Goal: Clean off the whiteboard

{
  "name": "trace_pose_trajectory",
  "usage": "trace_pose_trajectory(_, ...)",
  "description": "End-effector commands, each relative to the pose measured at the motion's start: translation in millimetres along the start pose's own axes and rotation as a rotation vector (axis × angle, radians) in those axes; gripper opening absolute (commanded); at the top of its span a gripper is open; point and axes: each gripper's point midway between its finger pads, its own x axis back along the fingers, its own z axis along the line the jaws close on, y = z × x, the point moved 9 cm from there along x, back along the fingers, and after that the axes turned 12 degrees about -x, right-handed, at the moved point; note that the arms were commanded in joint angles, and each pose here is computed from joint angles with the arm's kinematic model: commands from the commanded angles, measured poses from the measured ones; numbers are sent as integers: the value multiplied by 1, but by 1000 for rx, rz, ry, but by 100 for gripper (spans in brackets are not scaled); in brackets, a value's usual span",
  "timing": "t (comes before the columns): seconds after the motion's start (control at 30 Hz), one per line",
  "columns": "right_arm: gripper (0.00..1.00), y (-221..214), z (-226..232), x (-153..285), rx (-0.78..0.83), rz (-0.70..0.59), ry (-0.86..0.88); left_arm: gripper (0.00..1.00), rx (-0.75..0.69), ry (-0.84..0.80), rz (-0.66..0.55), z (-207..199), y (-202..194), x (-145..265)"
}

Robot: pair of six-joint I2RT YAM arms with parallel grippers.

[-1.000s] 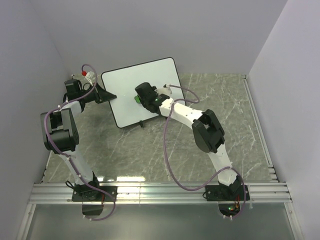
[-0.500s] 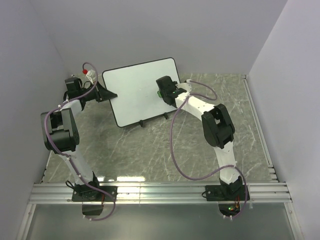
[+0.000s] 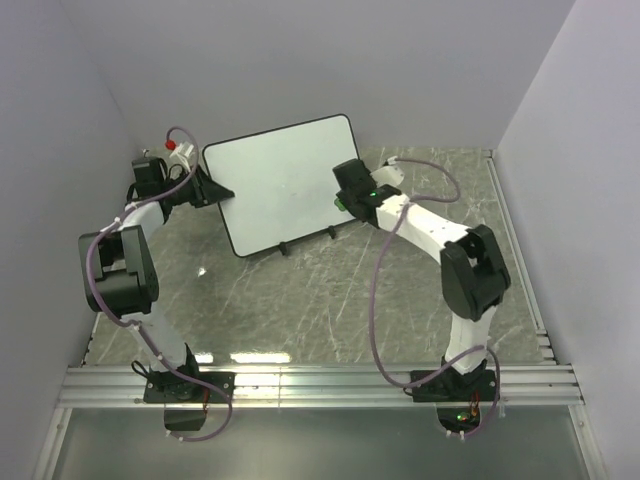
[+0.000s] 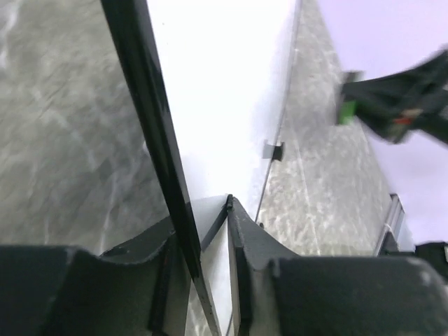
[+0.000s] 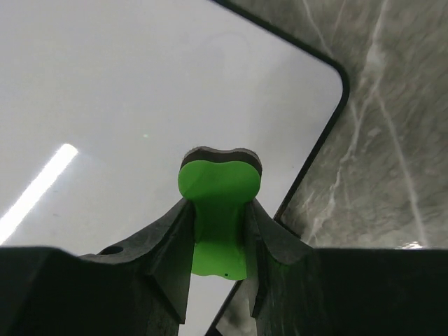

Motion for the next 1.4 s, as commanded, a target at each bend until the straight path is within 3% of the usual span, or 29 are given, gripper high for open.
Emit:
trace_pose_trajectory(0.0,0,38,2,24,103,-63,30,29,-75,107,-39,0,3,12)
trace_pose_trajectory(0.4,0,64,-40,19,139,-111,-80,39,-58,186,-87,-3,4,38)
trace_pose_trajectory(0.53,0,58,-54,6,182,-14,-140,43,-58,219,-98,-7,5,42)
trace_pose_trajectory(0.6,17,54,-58,-1,208,58,-180,46,-55,253,-108,-10,7,45)
trace_pose_trajectory(0.67,52,49,-69,-8,254,82,-299,48,-52,307,-138,-15,13,51)
trace_pose_trajectory(0.73,68,45,-78,-11,280,101,-343,46,-61,344,-172,-24,23,56)
trace_pose_trajectory(0.77,87,43,-85,-11,288,109,-360,46,-27,384,-195,-27,26,59)
trace_pose_trajectory(0.83,99,41,-94,-11,287,123,-368,45,-13,495,-262,-35,37,69)
trace_pose_trajectory(0.9,100,40,-100,-9,282,133,-380,45,40,593,-305,-41,38,74)
trace_pose_trajectory(1.1,100,47,-105,13,261,155,-376,43,22,748,-368,-73,60,94)
trace_pose_trajectory(1.23,99,64,-96,50,240,168,-280,44,27,805,-400,-95,71,107)
trace_pose_trajectory(1.37,96,84,-89,90,243,159,-167,38,35,831,-365,-118,77,105)
